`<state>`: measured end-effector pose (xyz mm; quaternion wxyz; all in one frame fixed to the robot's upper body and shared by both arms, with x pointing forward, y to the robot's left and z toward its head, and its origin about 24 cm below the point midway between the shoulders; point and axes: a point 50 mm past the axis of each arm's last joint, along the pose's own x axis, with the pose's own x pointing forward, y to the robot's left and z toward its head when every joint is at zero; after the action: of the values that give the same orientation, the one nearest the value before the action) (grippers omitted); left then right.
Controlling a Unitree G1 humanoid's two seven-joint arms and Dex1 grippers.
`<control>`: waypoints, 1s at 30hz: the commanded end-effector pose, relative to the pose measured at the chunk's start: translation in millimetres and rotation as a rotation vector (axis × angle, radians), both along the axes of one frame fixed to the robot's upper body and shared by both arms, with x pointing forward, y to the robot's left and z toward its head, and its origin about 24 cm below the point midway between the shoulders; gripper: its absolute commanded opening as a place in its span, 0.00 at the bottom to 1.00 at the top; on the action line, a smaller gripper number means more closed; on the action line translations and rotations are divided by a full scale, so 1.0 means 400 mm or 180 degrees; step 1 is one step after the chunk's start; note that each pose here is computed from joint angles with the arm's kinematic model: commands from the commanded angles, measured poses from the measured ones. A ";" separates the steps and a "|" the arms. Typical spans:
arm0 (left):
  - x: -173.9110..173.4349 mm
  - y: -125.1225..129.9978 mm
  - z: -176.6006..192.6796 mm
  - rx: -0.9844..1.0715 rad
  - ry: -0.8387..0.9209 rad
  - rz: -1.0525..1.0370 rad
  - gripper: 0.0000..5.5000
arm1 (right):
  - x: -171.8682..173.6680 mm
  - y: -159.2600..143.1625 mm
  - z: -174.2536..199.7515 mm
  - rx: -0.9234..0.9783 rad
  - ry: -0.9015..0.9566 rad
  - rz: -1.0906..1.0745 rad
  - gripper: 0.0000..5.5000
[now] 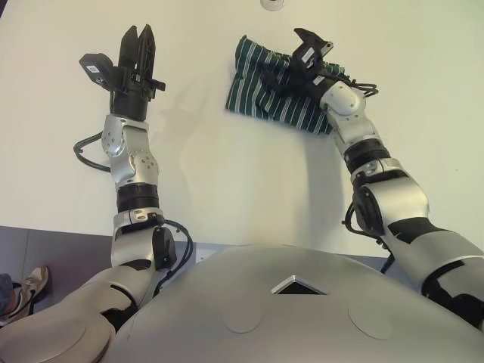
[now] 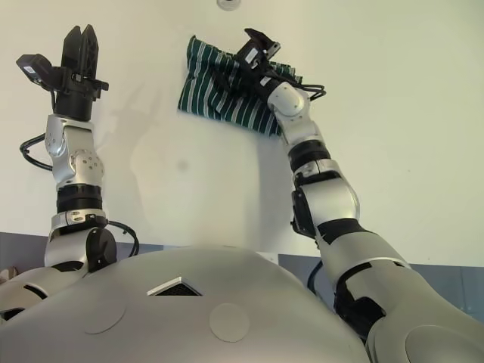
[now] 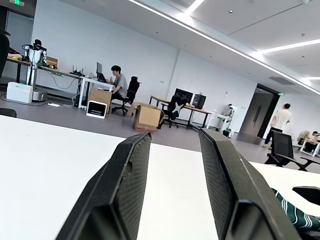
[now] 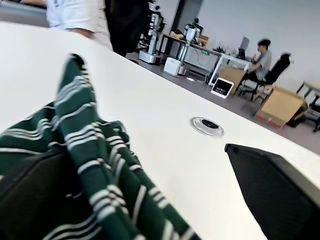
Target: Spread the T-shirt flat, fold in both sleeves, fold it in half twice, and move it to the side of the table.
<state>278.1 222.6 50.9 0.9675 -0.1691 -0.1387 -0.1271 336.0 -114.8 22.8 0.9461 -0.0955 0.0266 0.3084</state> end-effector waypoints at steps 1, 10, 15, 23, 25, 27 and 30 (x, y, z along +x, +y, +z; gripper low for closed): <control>0.001 -0.004 -0.004 0.0014 0.0027 -0.0001 0.32 | 0.038 -0.031 0.025 0.0611 0.0307 -0.0320 0.98; 0.002 -0.002 -0.011 0.0008 0.0054 -0.0001 0.32 | 0.055 -0.155 -0.011 0.1370 0.1059 -0.1525 0.98; 0.006 -0.008 -0.010 0.0012 0.0045 -0.0005 0.32 | 0.052 -0.183 0.002 0.0918 0.0642 -0.1578 0.98; 0.012 -0.015 -0.009 0.0039 0.0030 -0.0005 0.32 | 0.022 -0.099 0.153 0.0042 -0.1552 -0.0500 0.98; 0.012 -0.018 -0.008 0.0049 0.0019 -0.0013 0.32 | -0.015 -0.059 0.129 -0.0623 -0.1949 -0.0060 0.98; 0.013 -0.022 -0.005 0.0051 0.0004 -0.0023 0.32 | -0.028 -0.050 0.091 -0.1020 -0.1949 0.0055 0.98; 0.015 -0.018 -0.004 -0.0117 0.0029 -0.0041 0.32 | -0.015 -0.064 0.053 -0.0756 -0.1262 -0.0048 0.98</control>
<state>281.6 215.2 46.1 0.9682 -0.1685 -0.1304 -0.1308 325.4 -136.6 50.0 0.8948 -0.3119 -0.1751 0.2670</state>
